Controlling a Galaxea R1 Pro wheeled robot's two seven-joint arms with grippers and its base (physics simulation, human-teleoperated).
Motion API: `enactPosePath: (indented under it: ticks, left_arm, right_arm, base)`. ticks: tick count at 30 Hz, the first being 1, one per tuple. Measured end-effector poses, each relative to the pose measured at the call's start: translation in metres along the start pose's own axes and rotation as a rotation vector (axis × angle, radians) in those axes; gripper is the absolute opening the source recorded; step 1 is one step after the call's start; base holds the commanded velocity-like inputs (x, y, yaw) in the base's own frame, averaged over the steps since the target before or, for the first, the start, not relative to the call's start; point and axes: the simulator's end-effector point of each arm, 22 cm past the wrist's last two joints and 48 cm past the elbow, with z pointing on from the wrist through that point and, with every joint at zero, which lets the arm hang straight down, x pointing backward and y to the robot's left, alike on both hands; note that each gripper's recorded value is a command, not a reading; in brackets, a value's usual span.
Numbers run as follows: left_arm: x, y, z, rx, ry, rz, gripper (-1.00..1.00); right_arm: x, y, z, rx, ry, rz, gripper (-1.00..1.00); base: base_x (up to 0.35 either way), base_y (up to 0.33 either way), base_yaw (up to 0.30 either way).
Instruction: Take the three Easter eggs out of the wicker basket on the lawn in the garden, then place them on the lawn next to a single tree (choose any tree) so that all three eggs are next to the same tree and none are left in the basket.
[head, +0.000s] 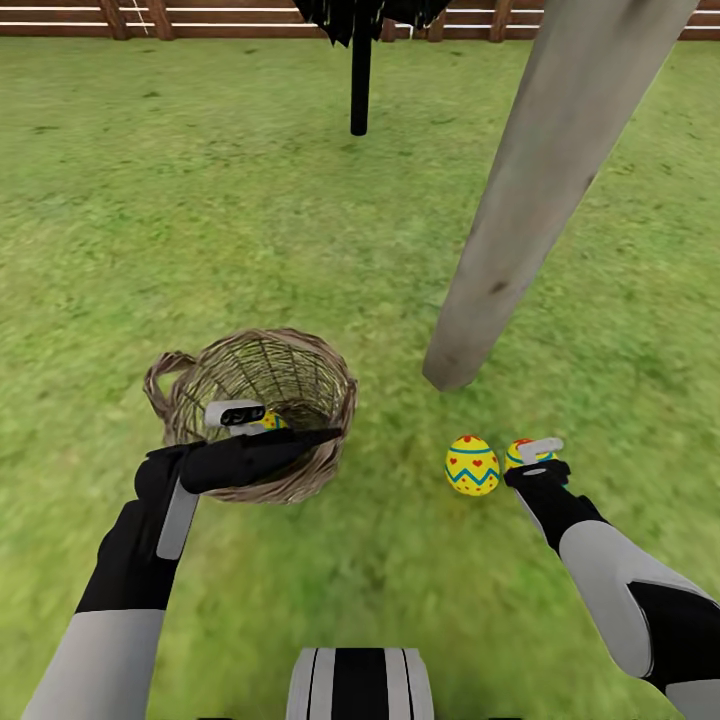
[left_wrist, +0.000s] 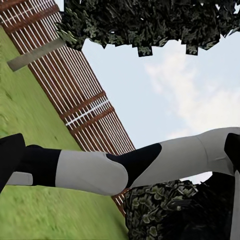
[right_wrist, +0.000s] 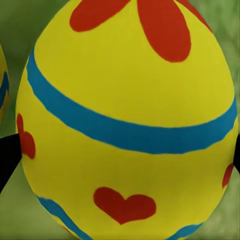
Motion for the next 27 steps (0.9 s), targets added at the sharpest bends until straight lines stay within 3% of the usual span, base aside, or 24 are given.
enactPosePath:
  ticks: [14,27]
  left_arm:
    - [0.001,0.001,0.000,0.001,-0.003,-0.006,1.00]
    - [0.014,0.027,-0.011,-0.013,-0.021,-0.077,1.00]
  right_arm:
    - [0.000,0.001,0.000,-0.002,0.001,0.002,-1.00]
    - [0.024,0.017,0.019,-0.013,0.033,-0.023,-1.00]
  base:
    - [0.096,-0.007,0.000]
    - [0.000,0.000,0.000]
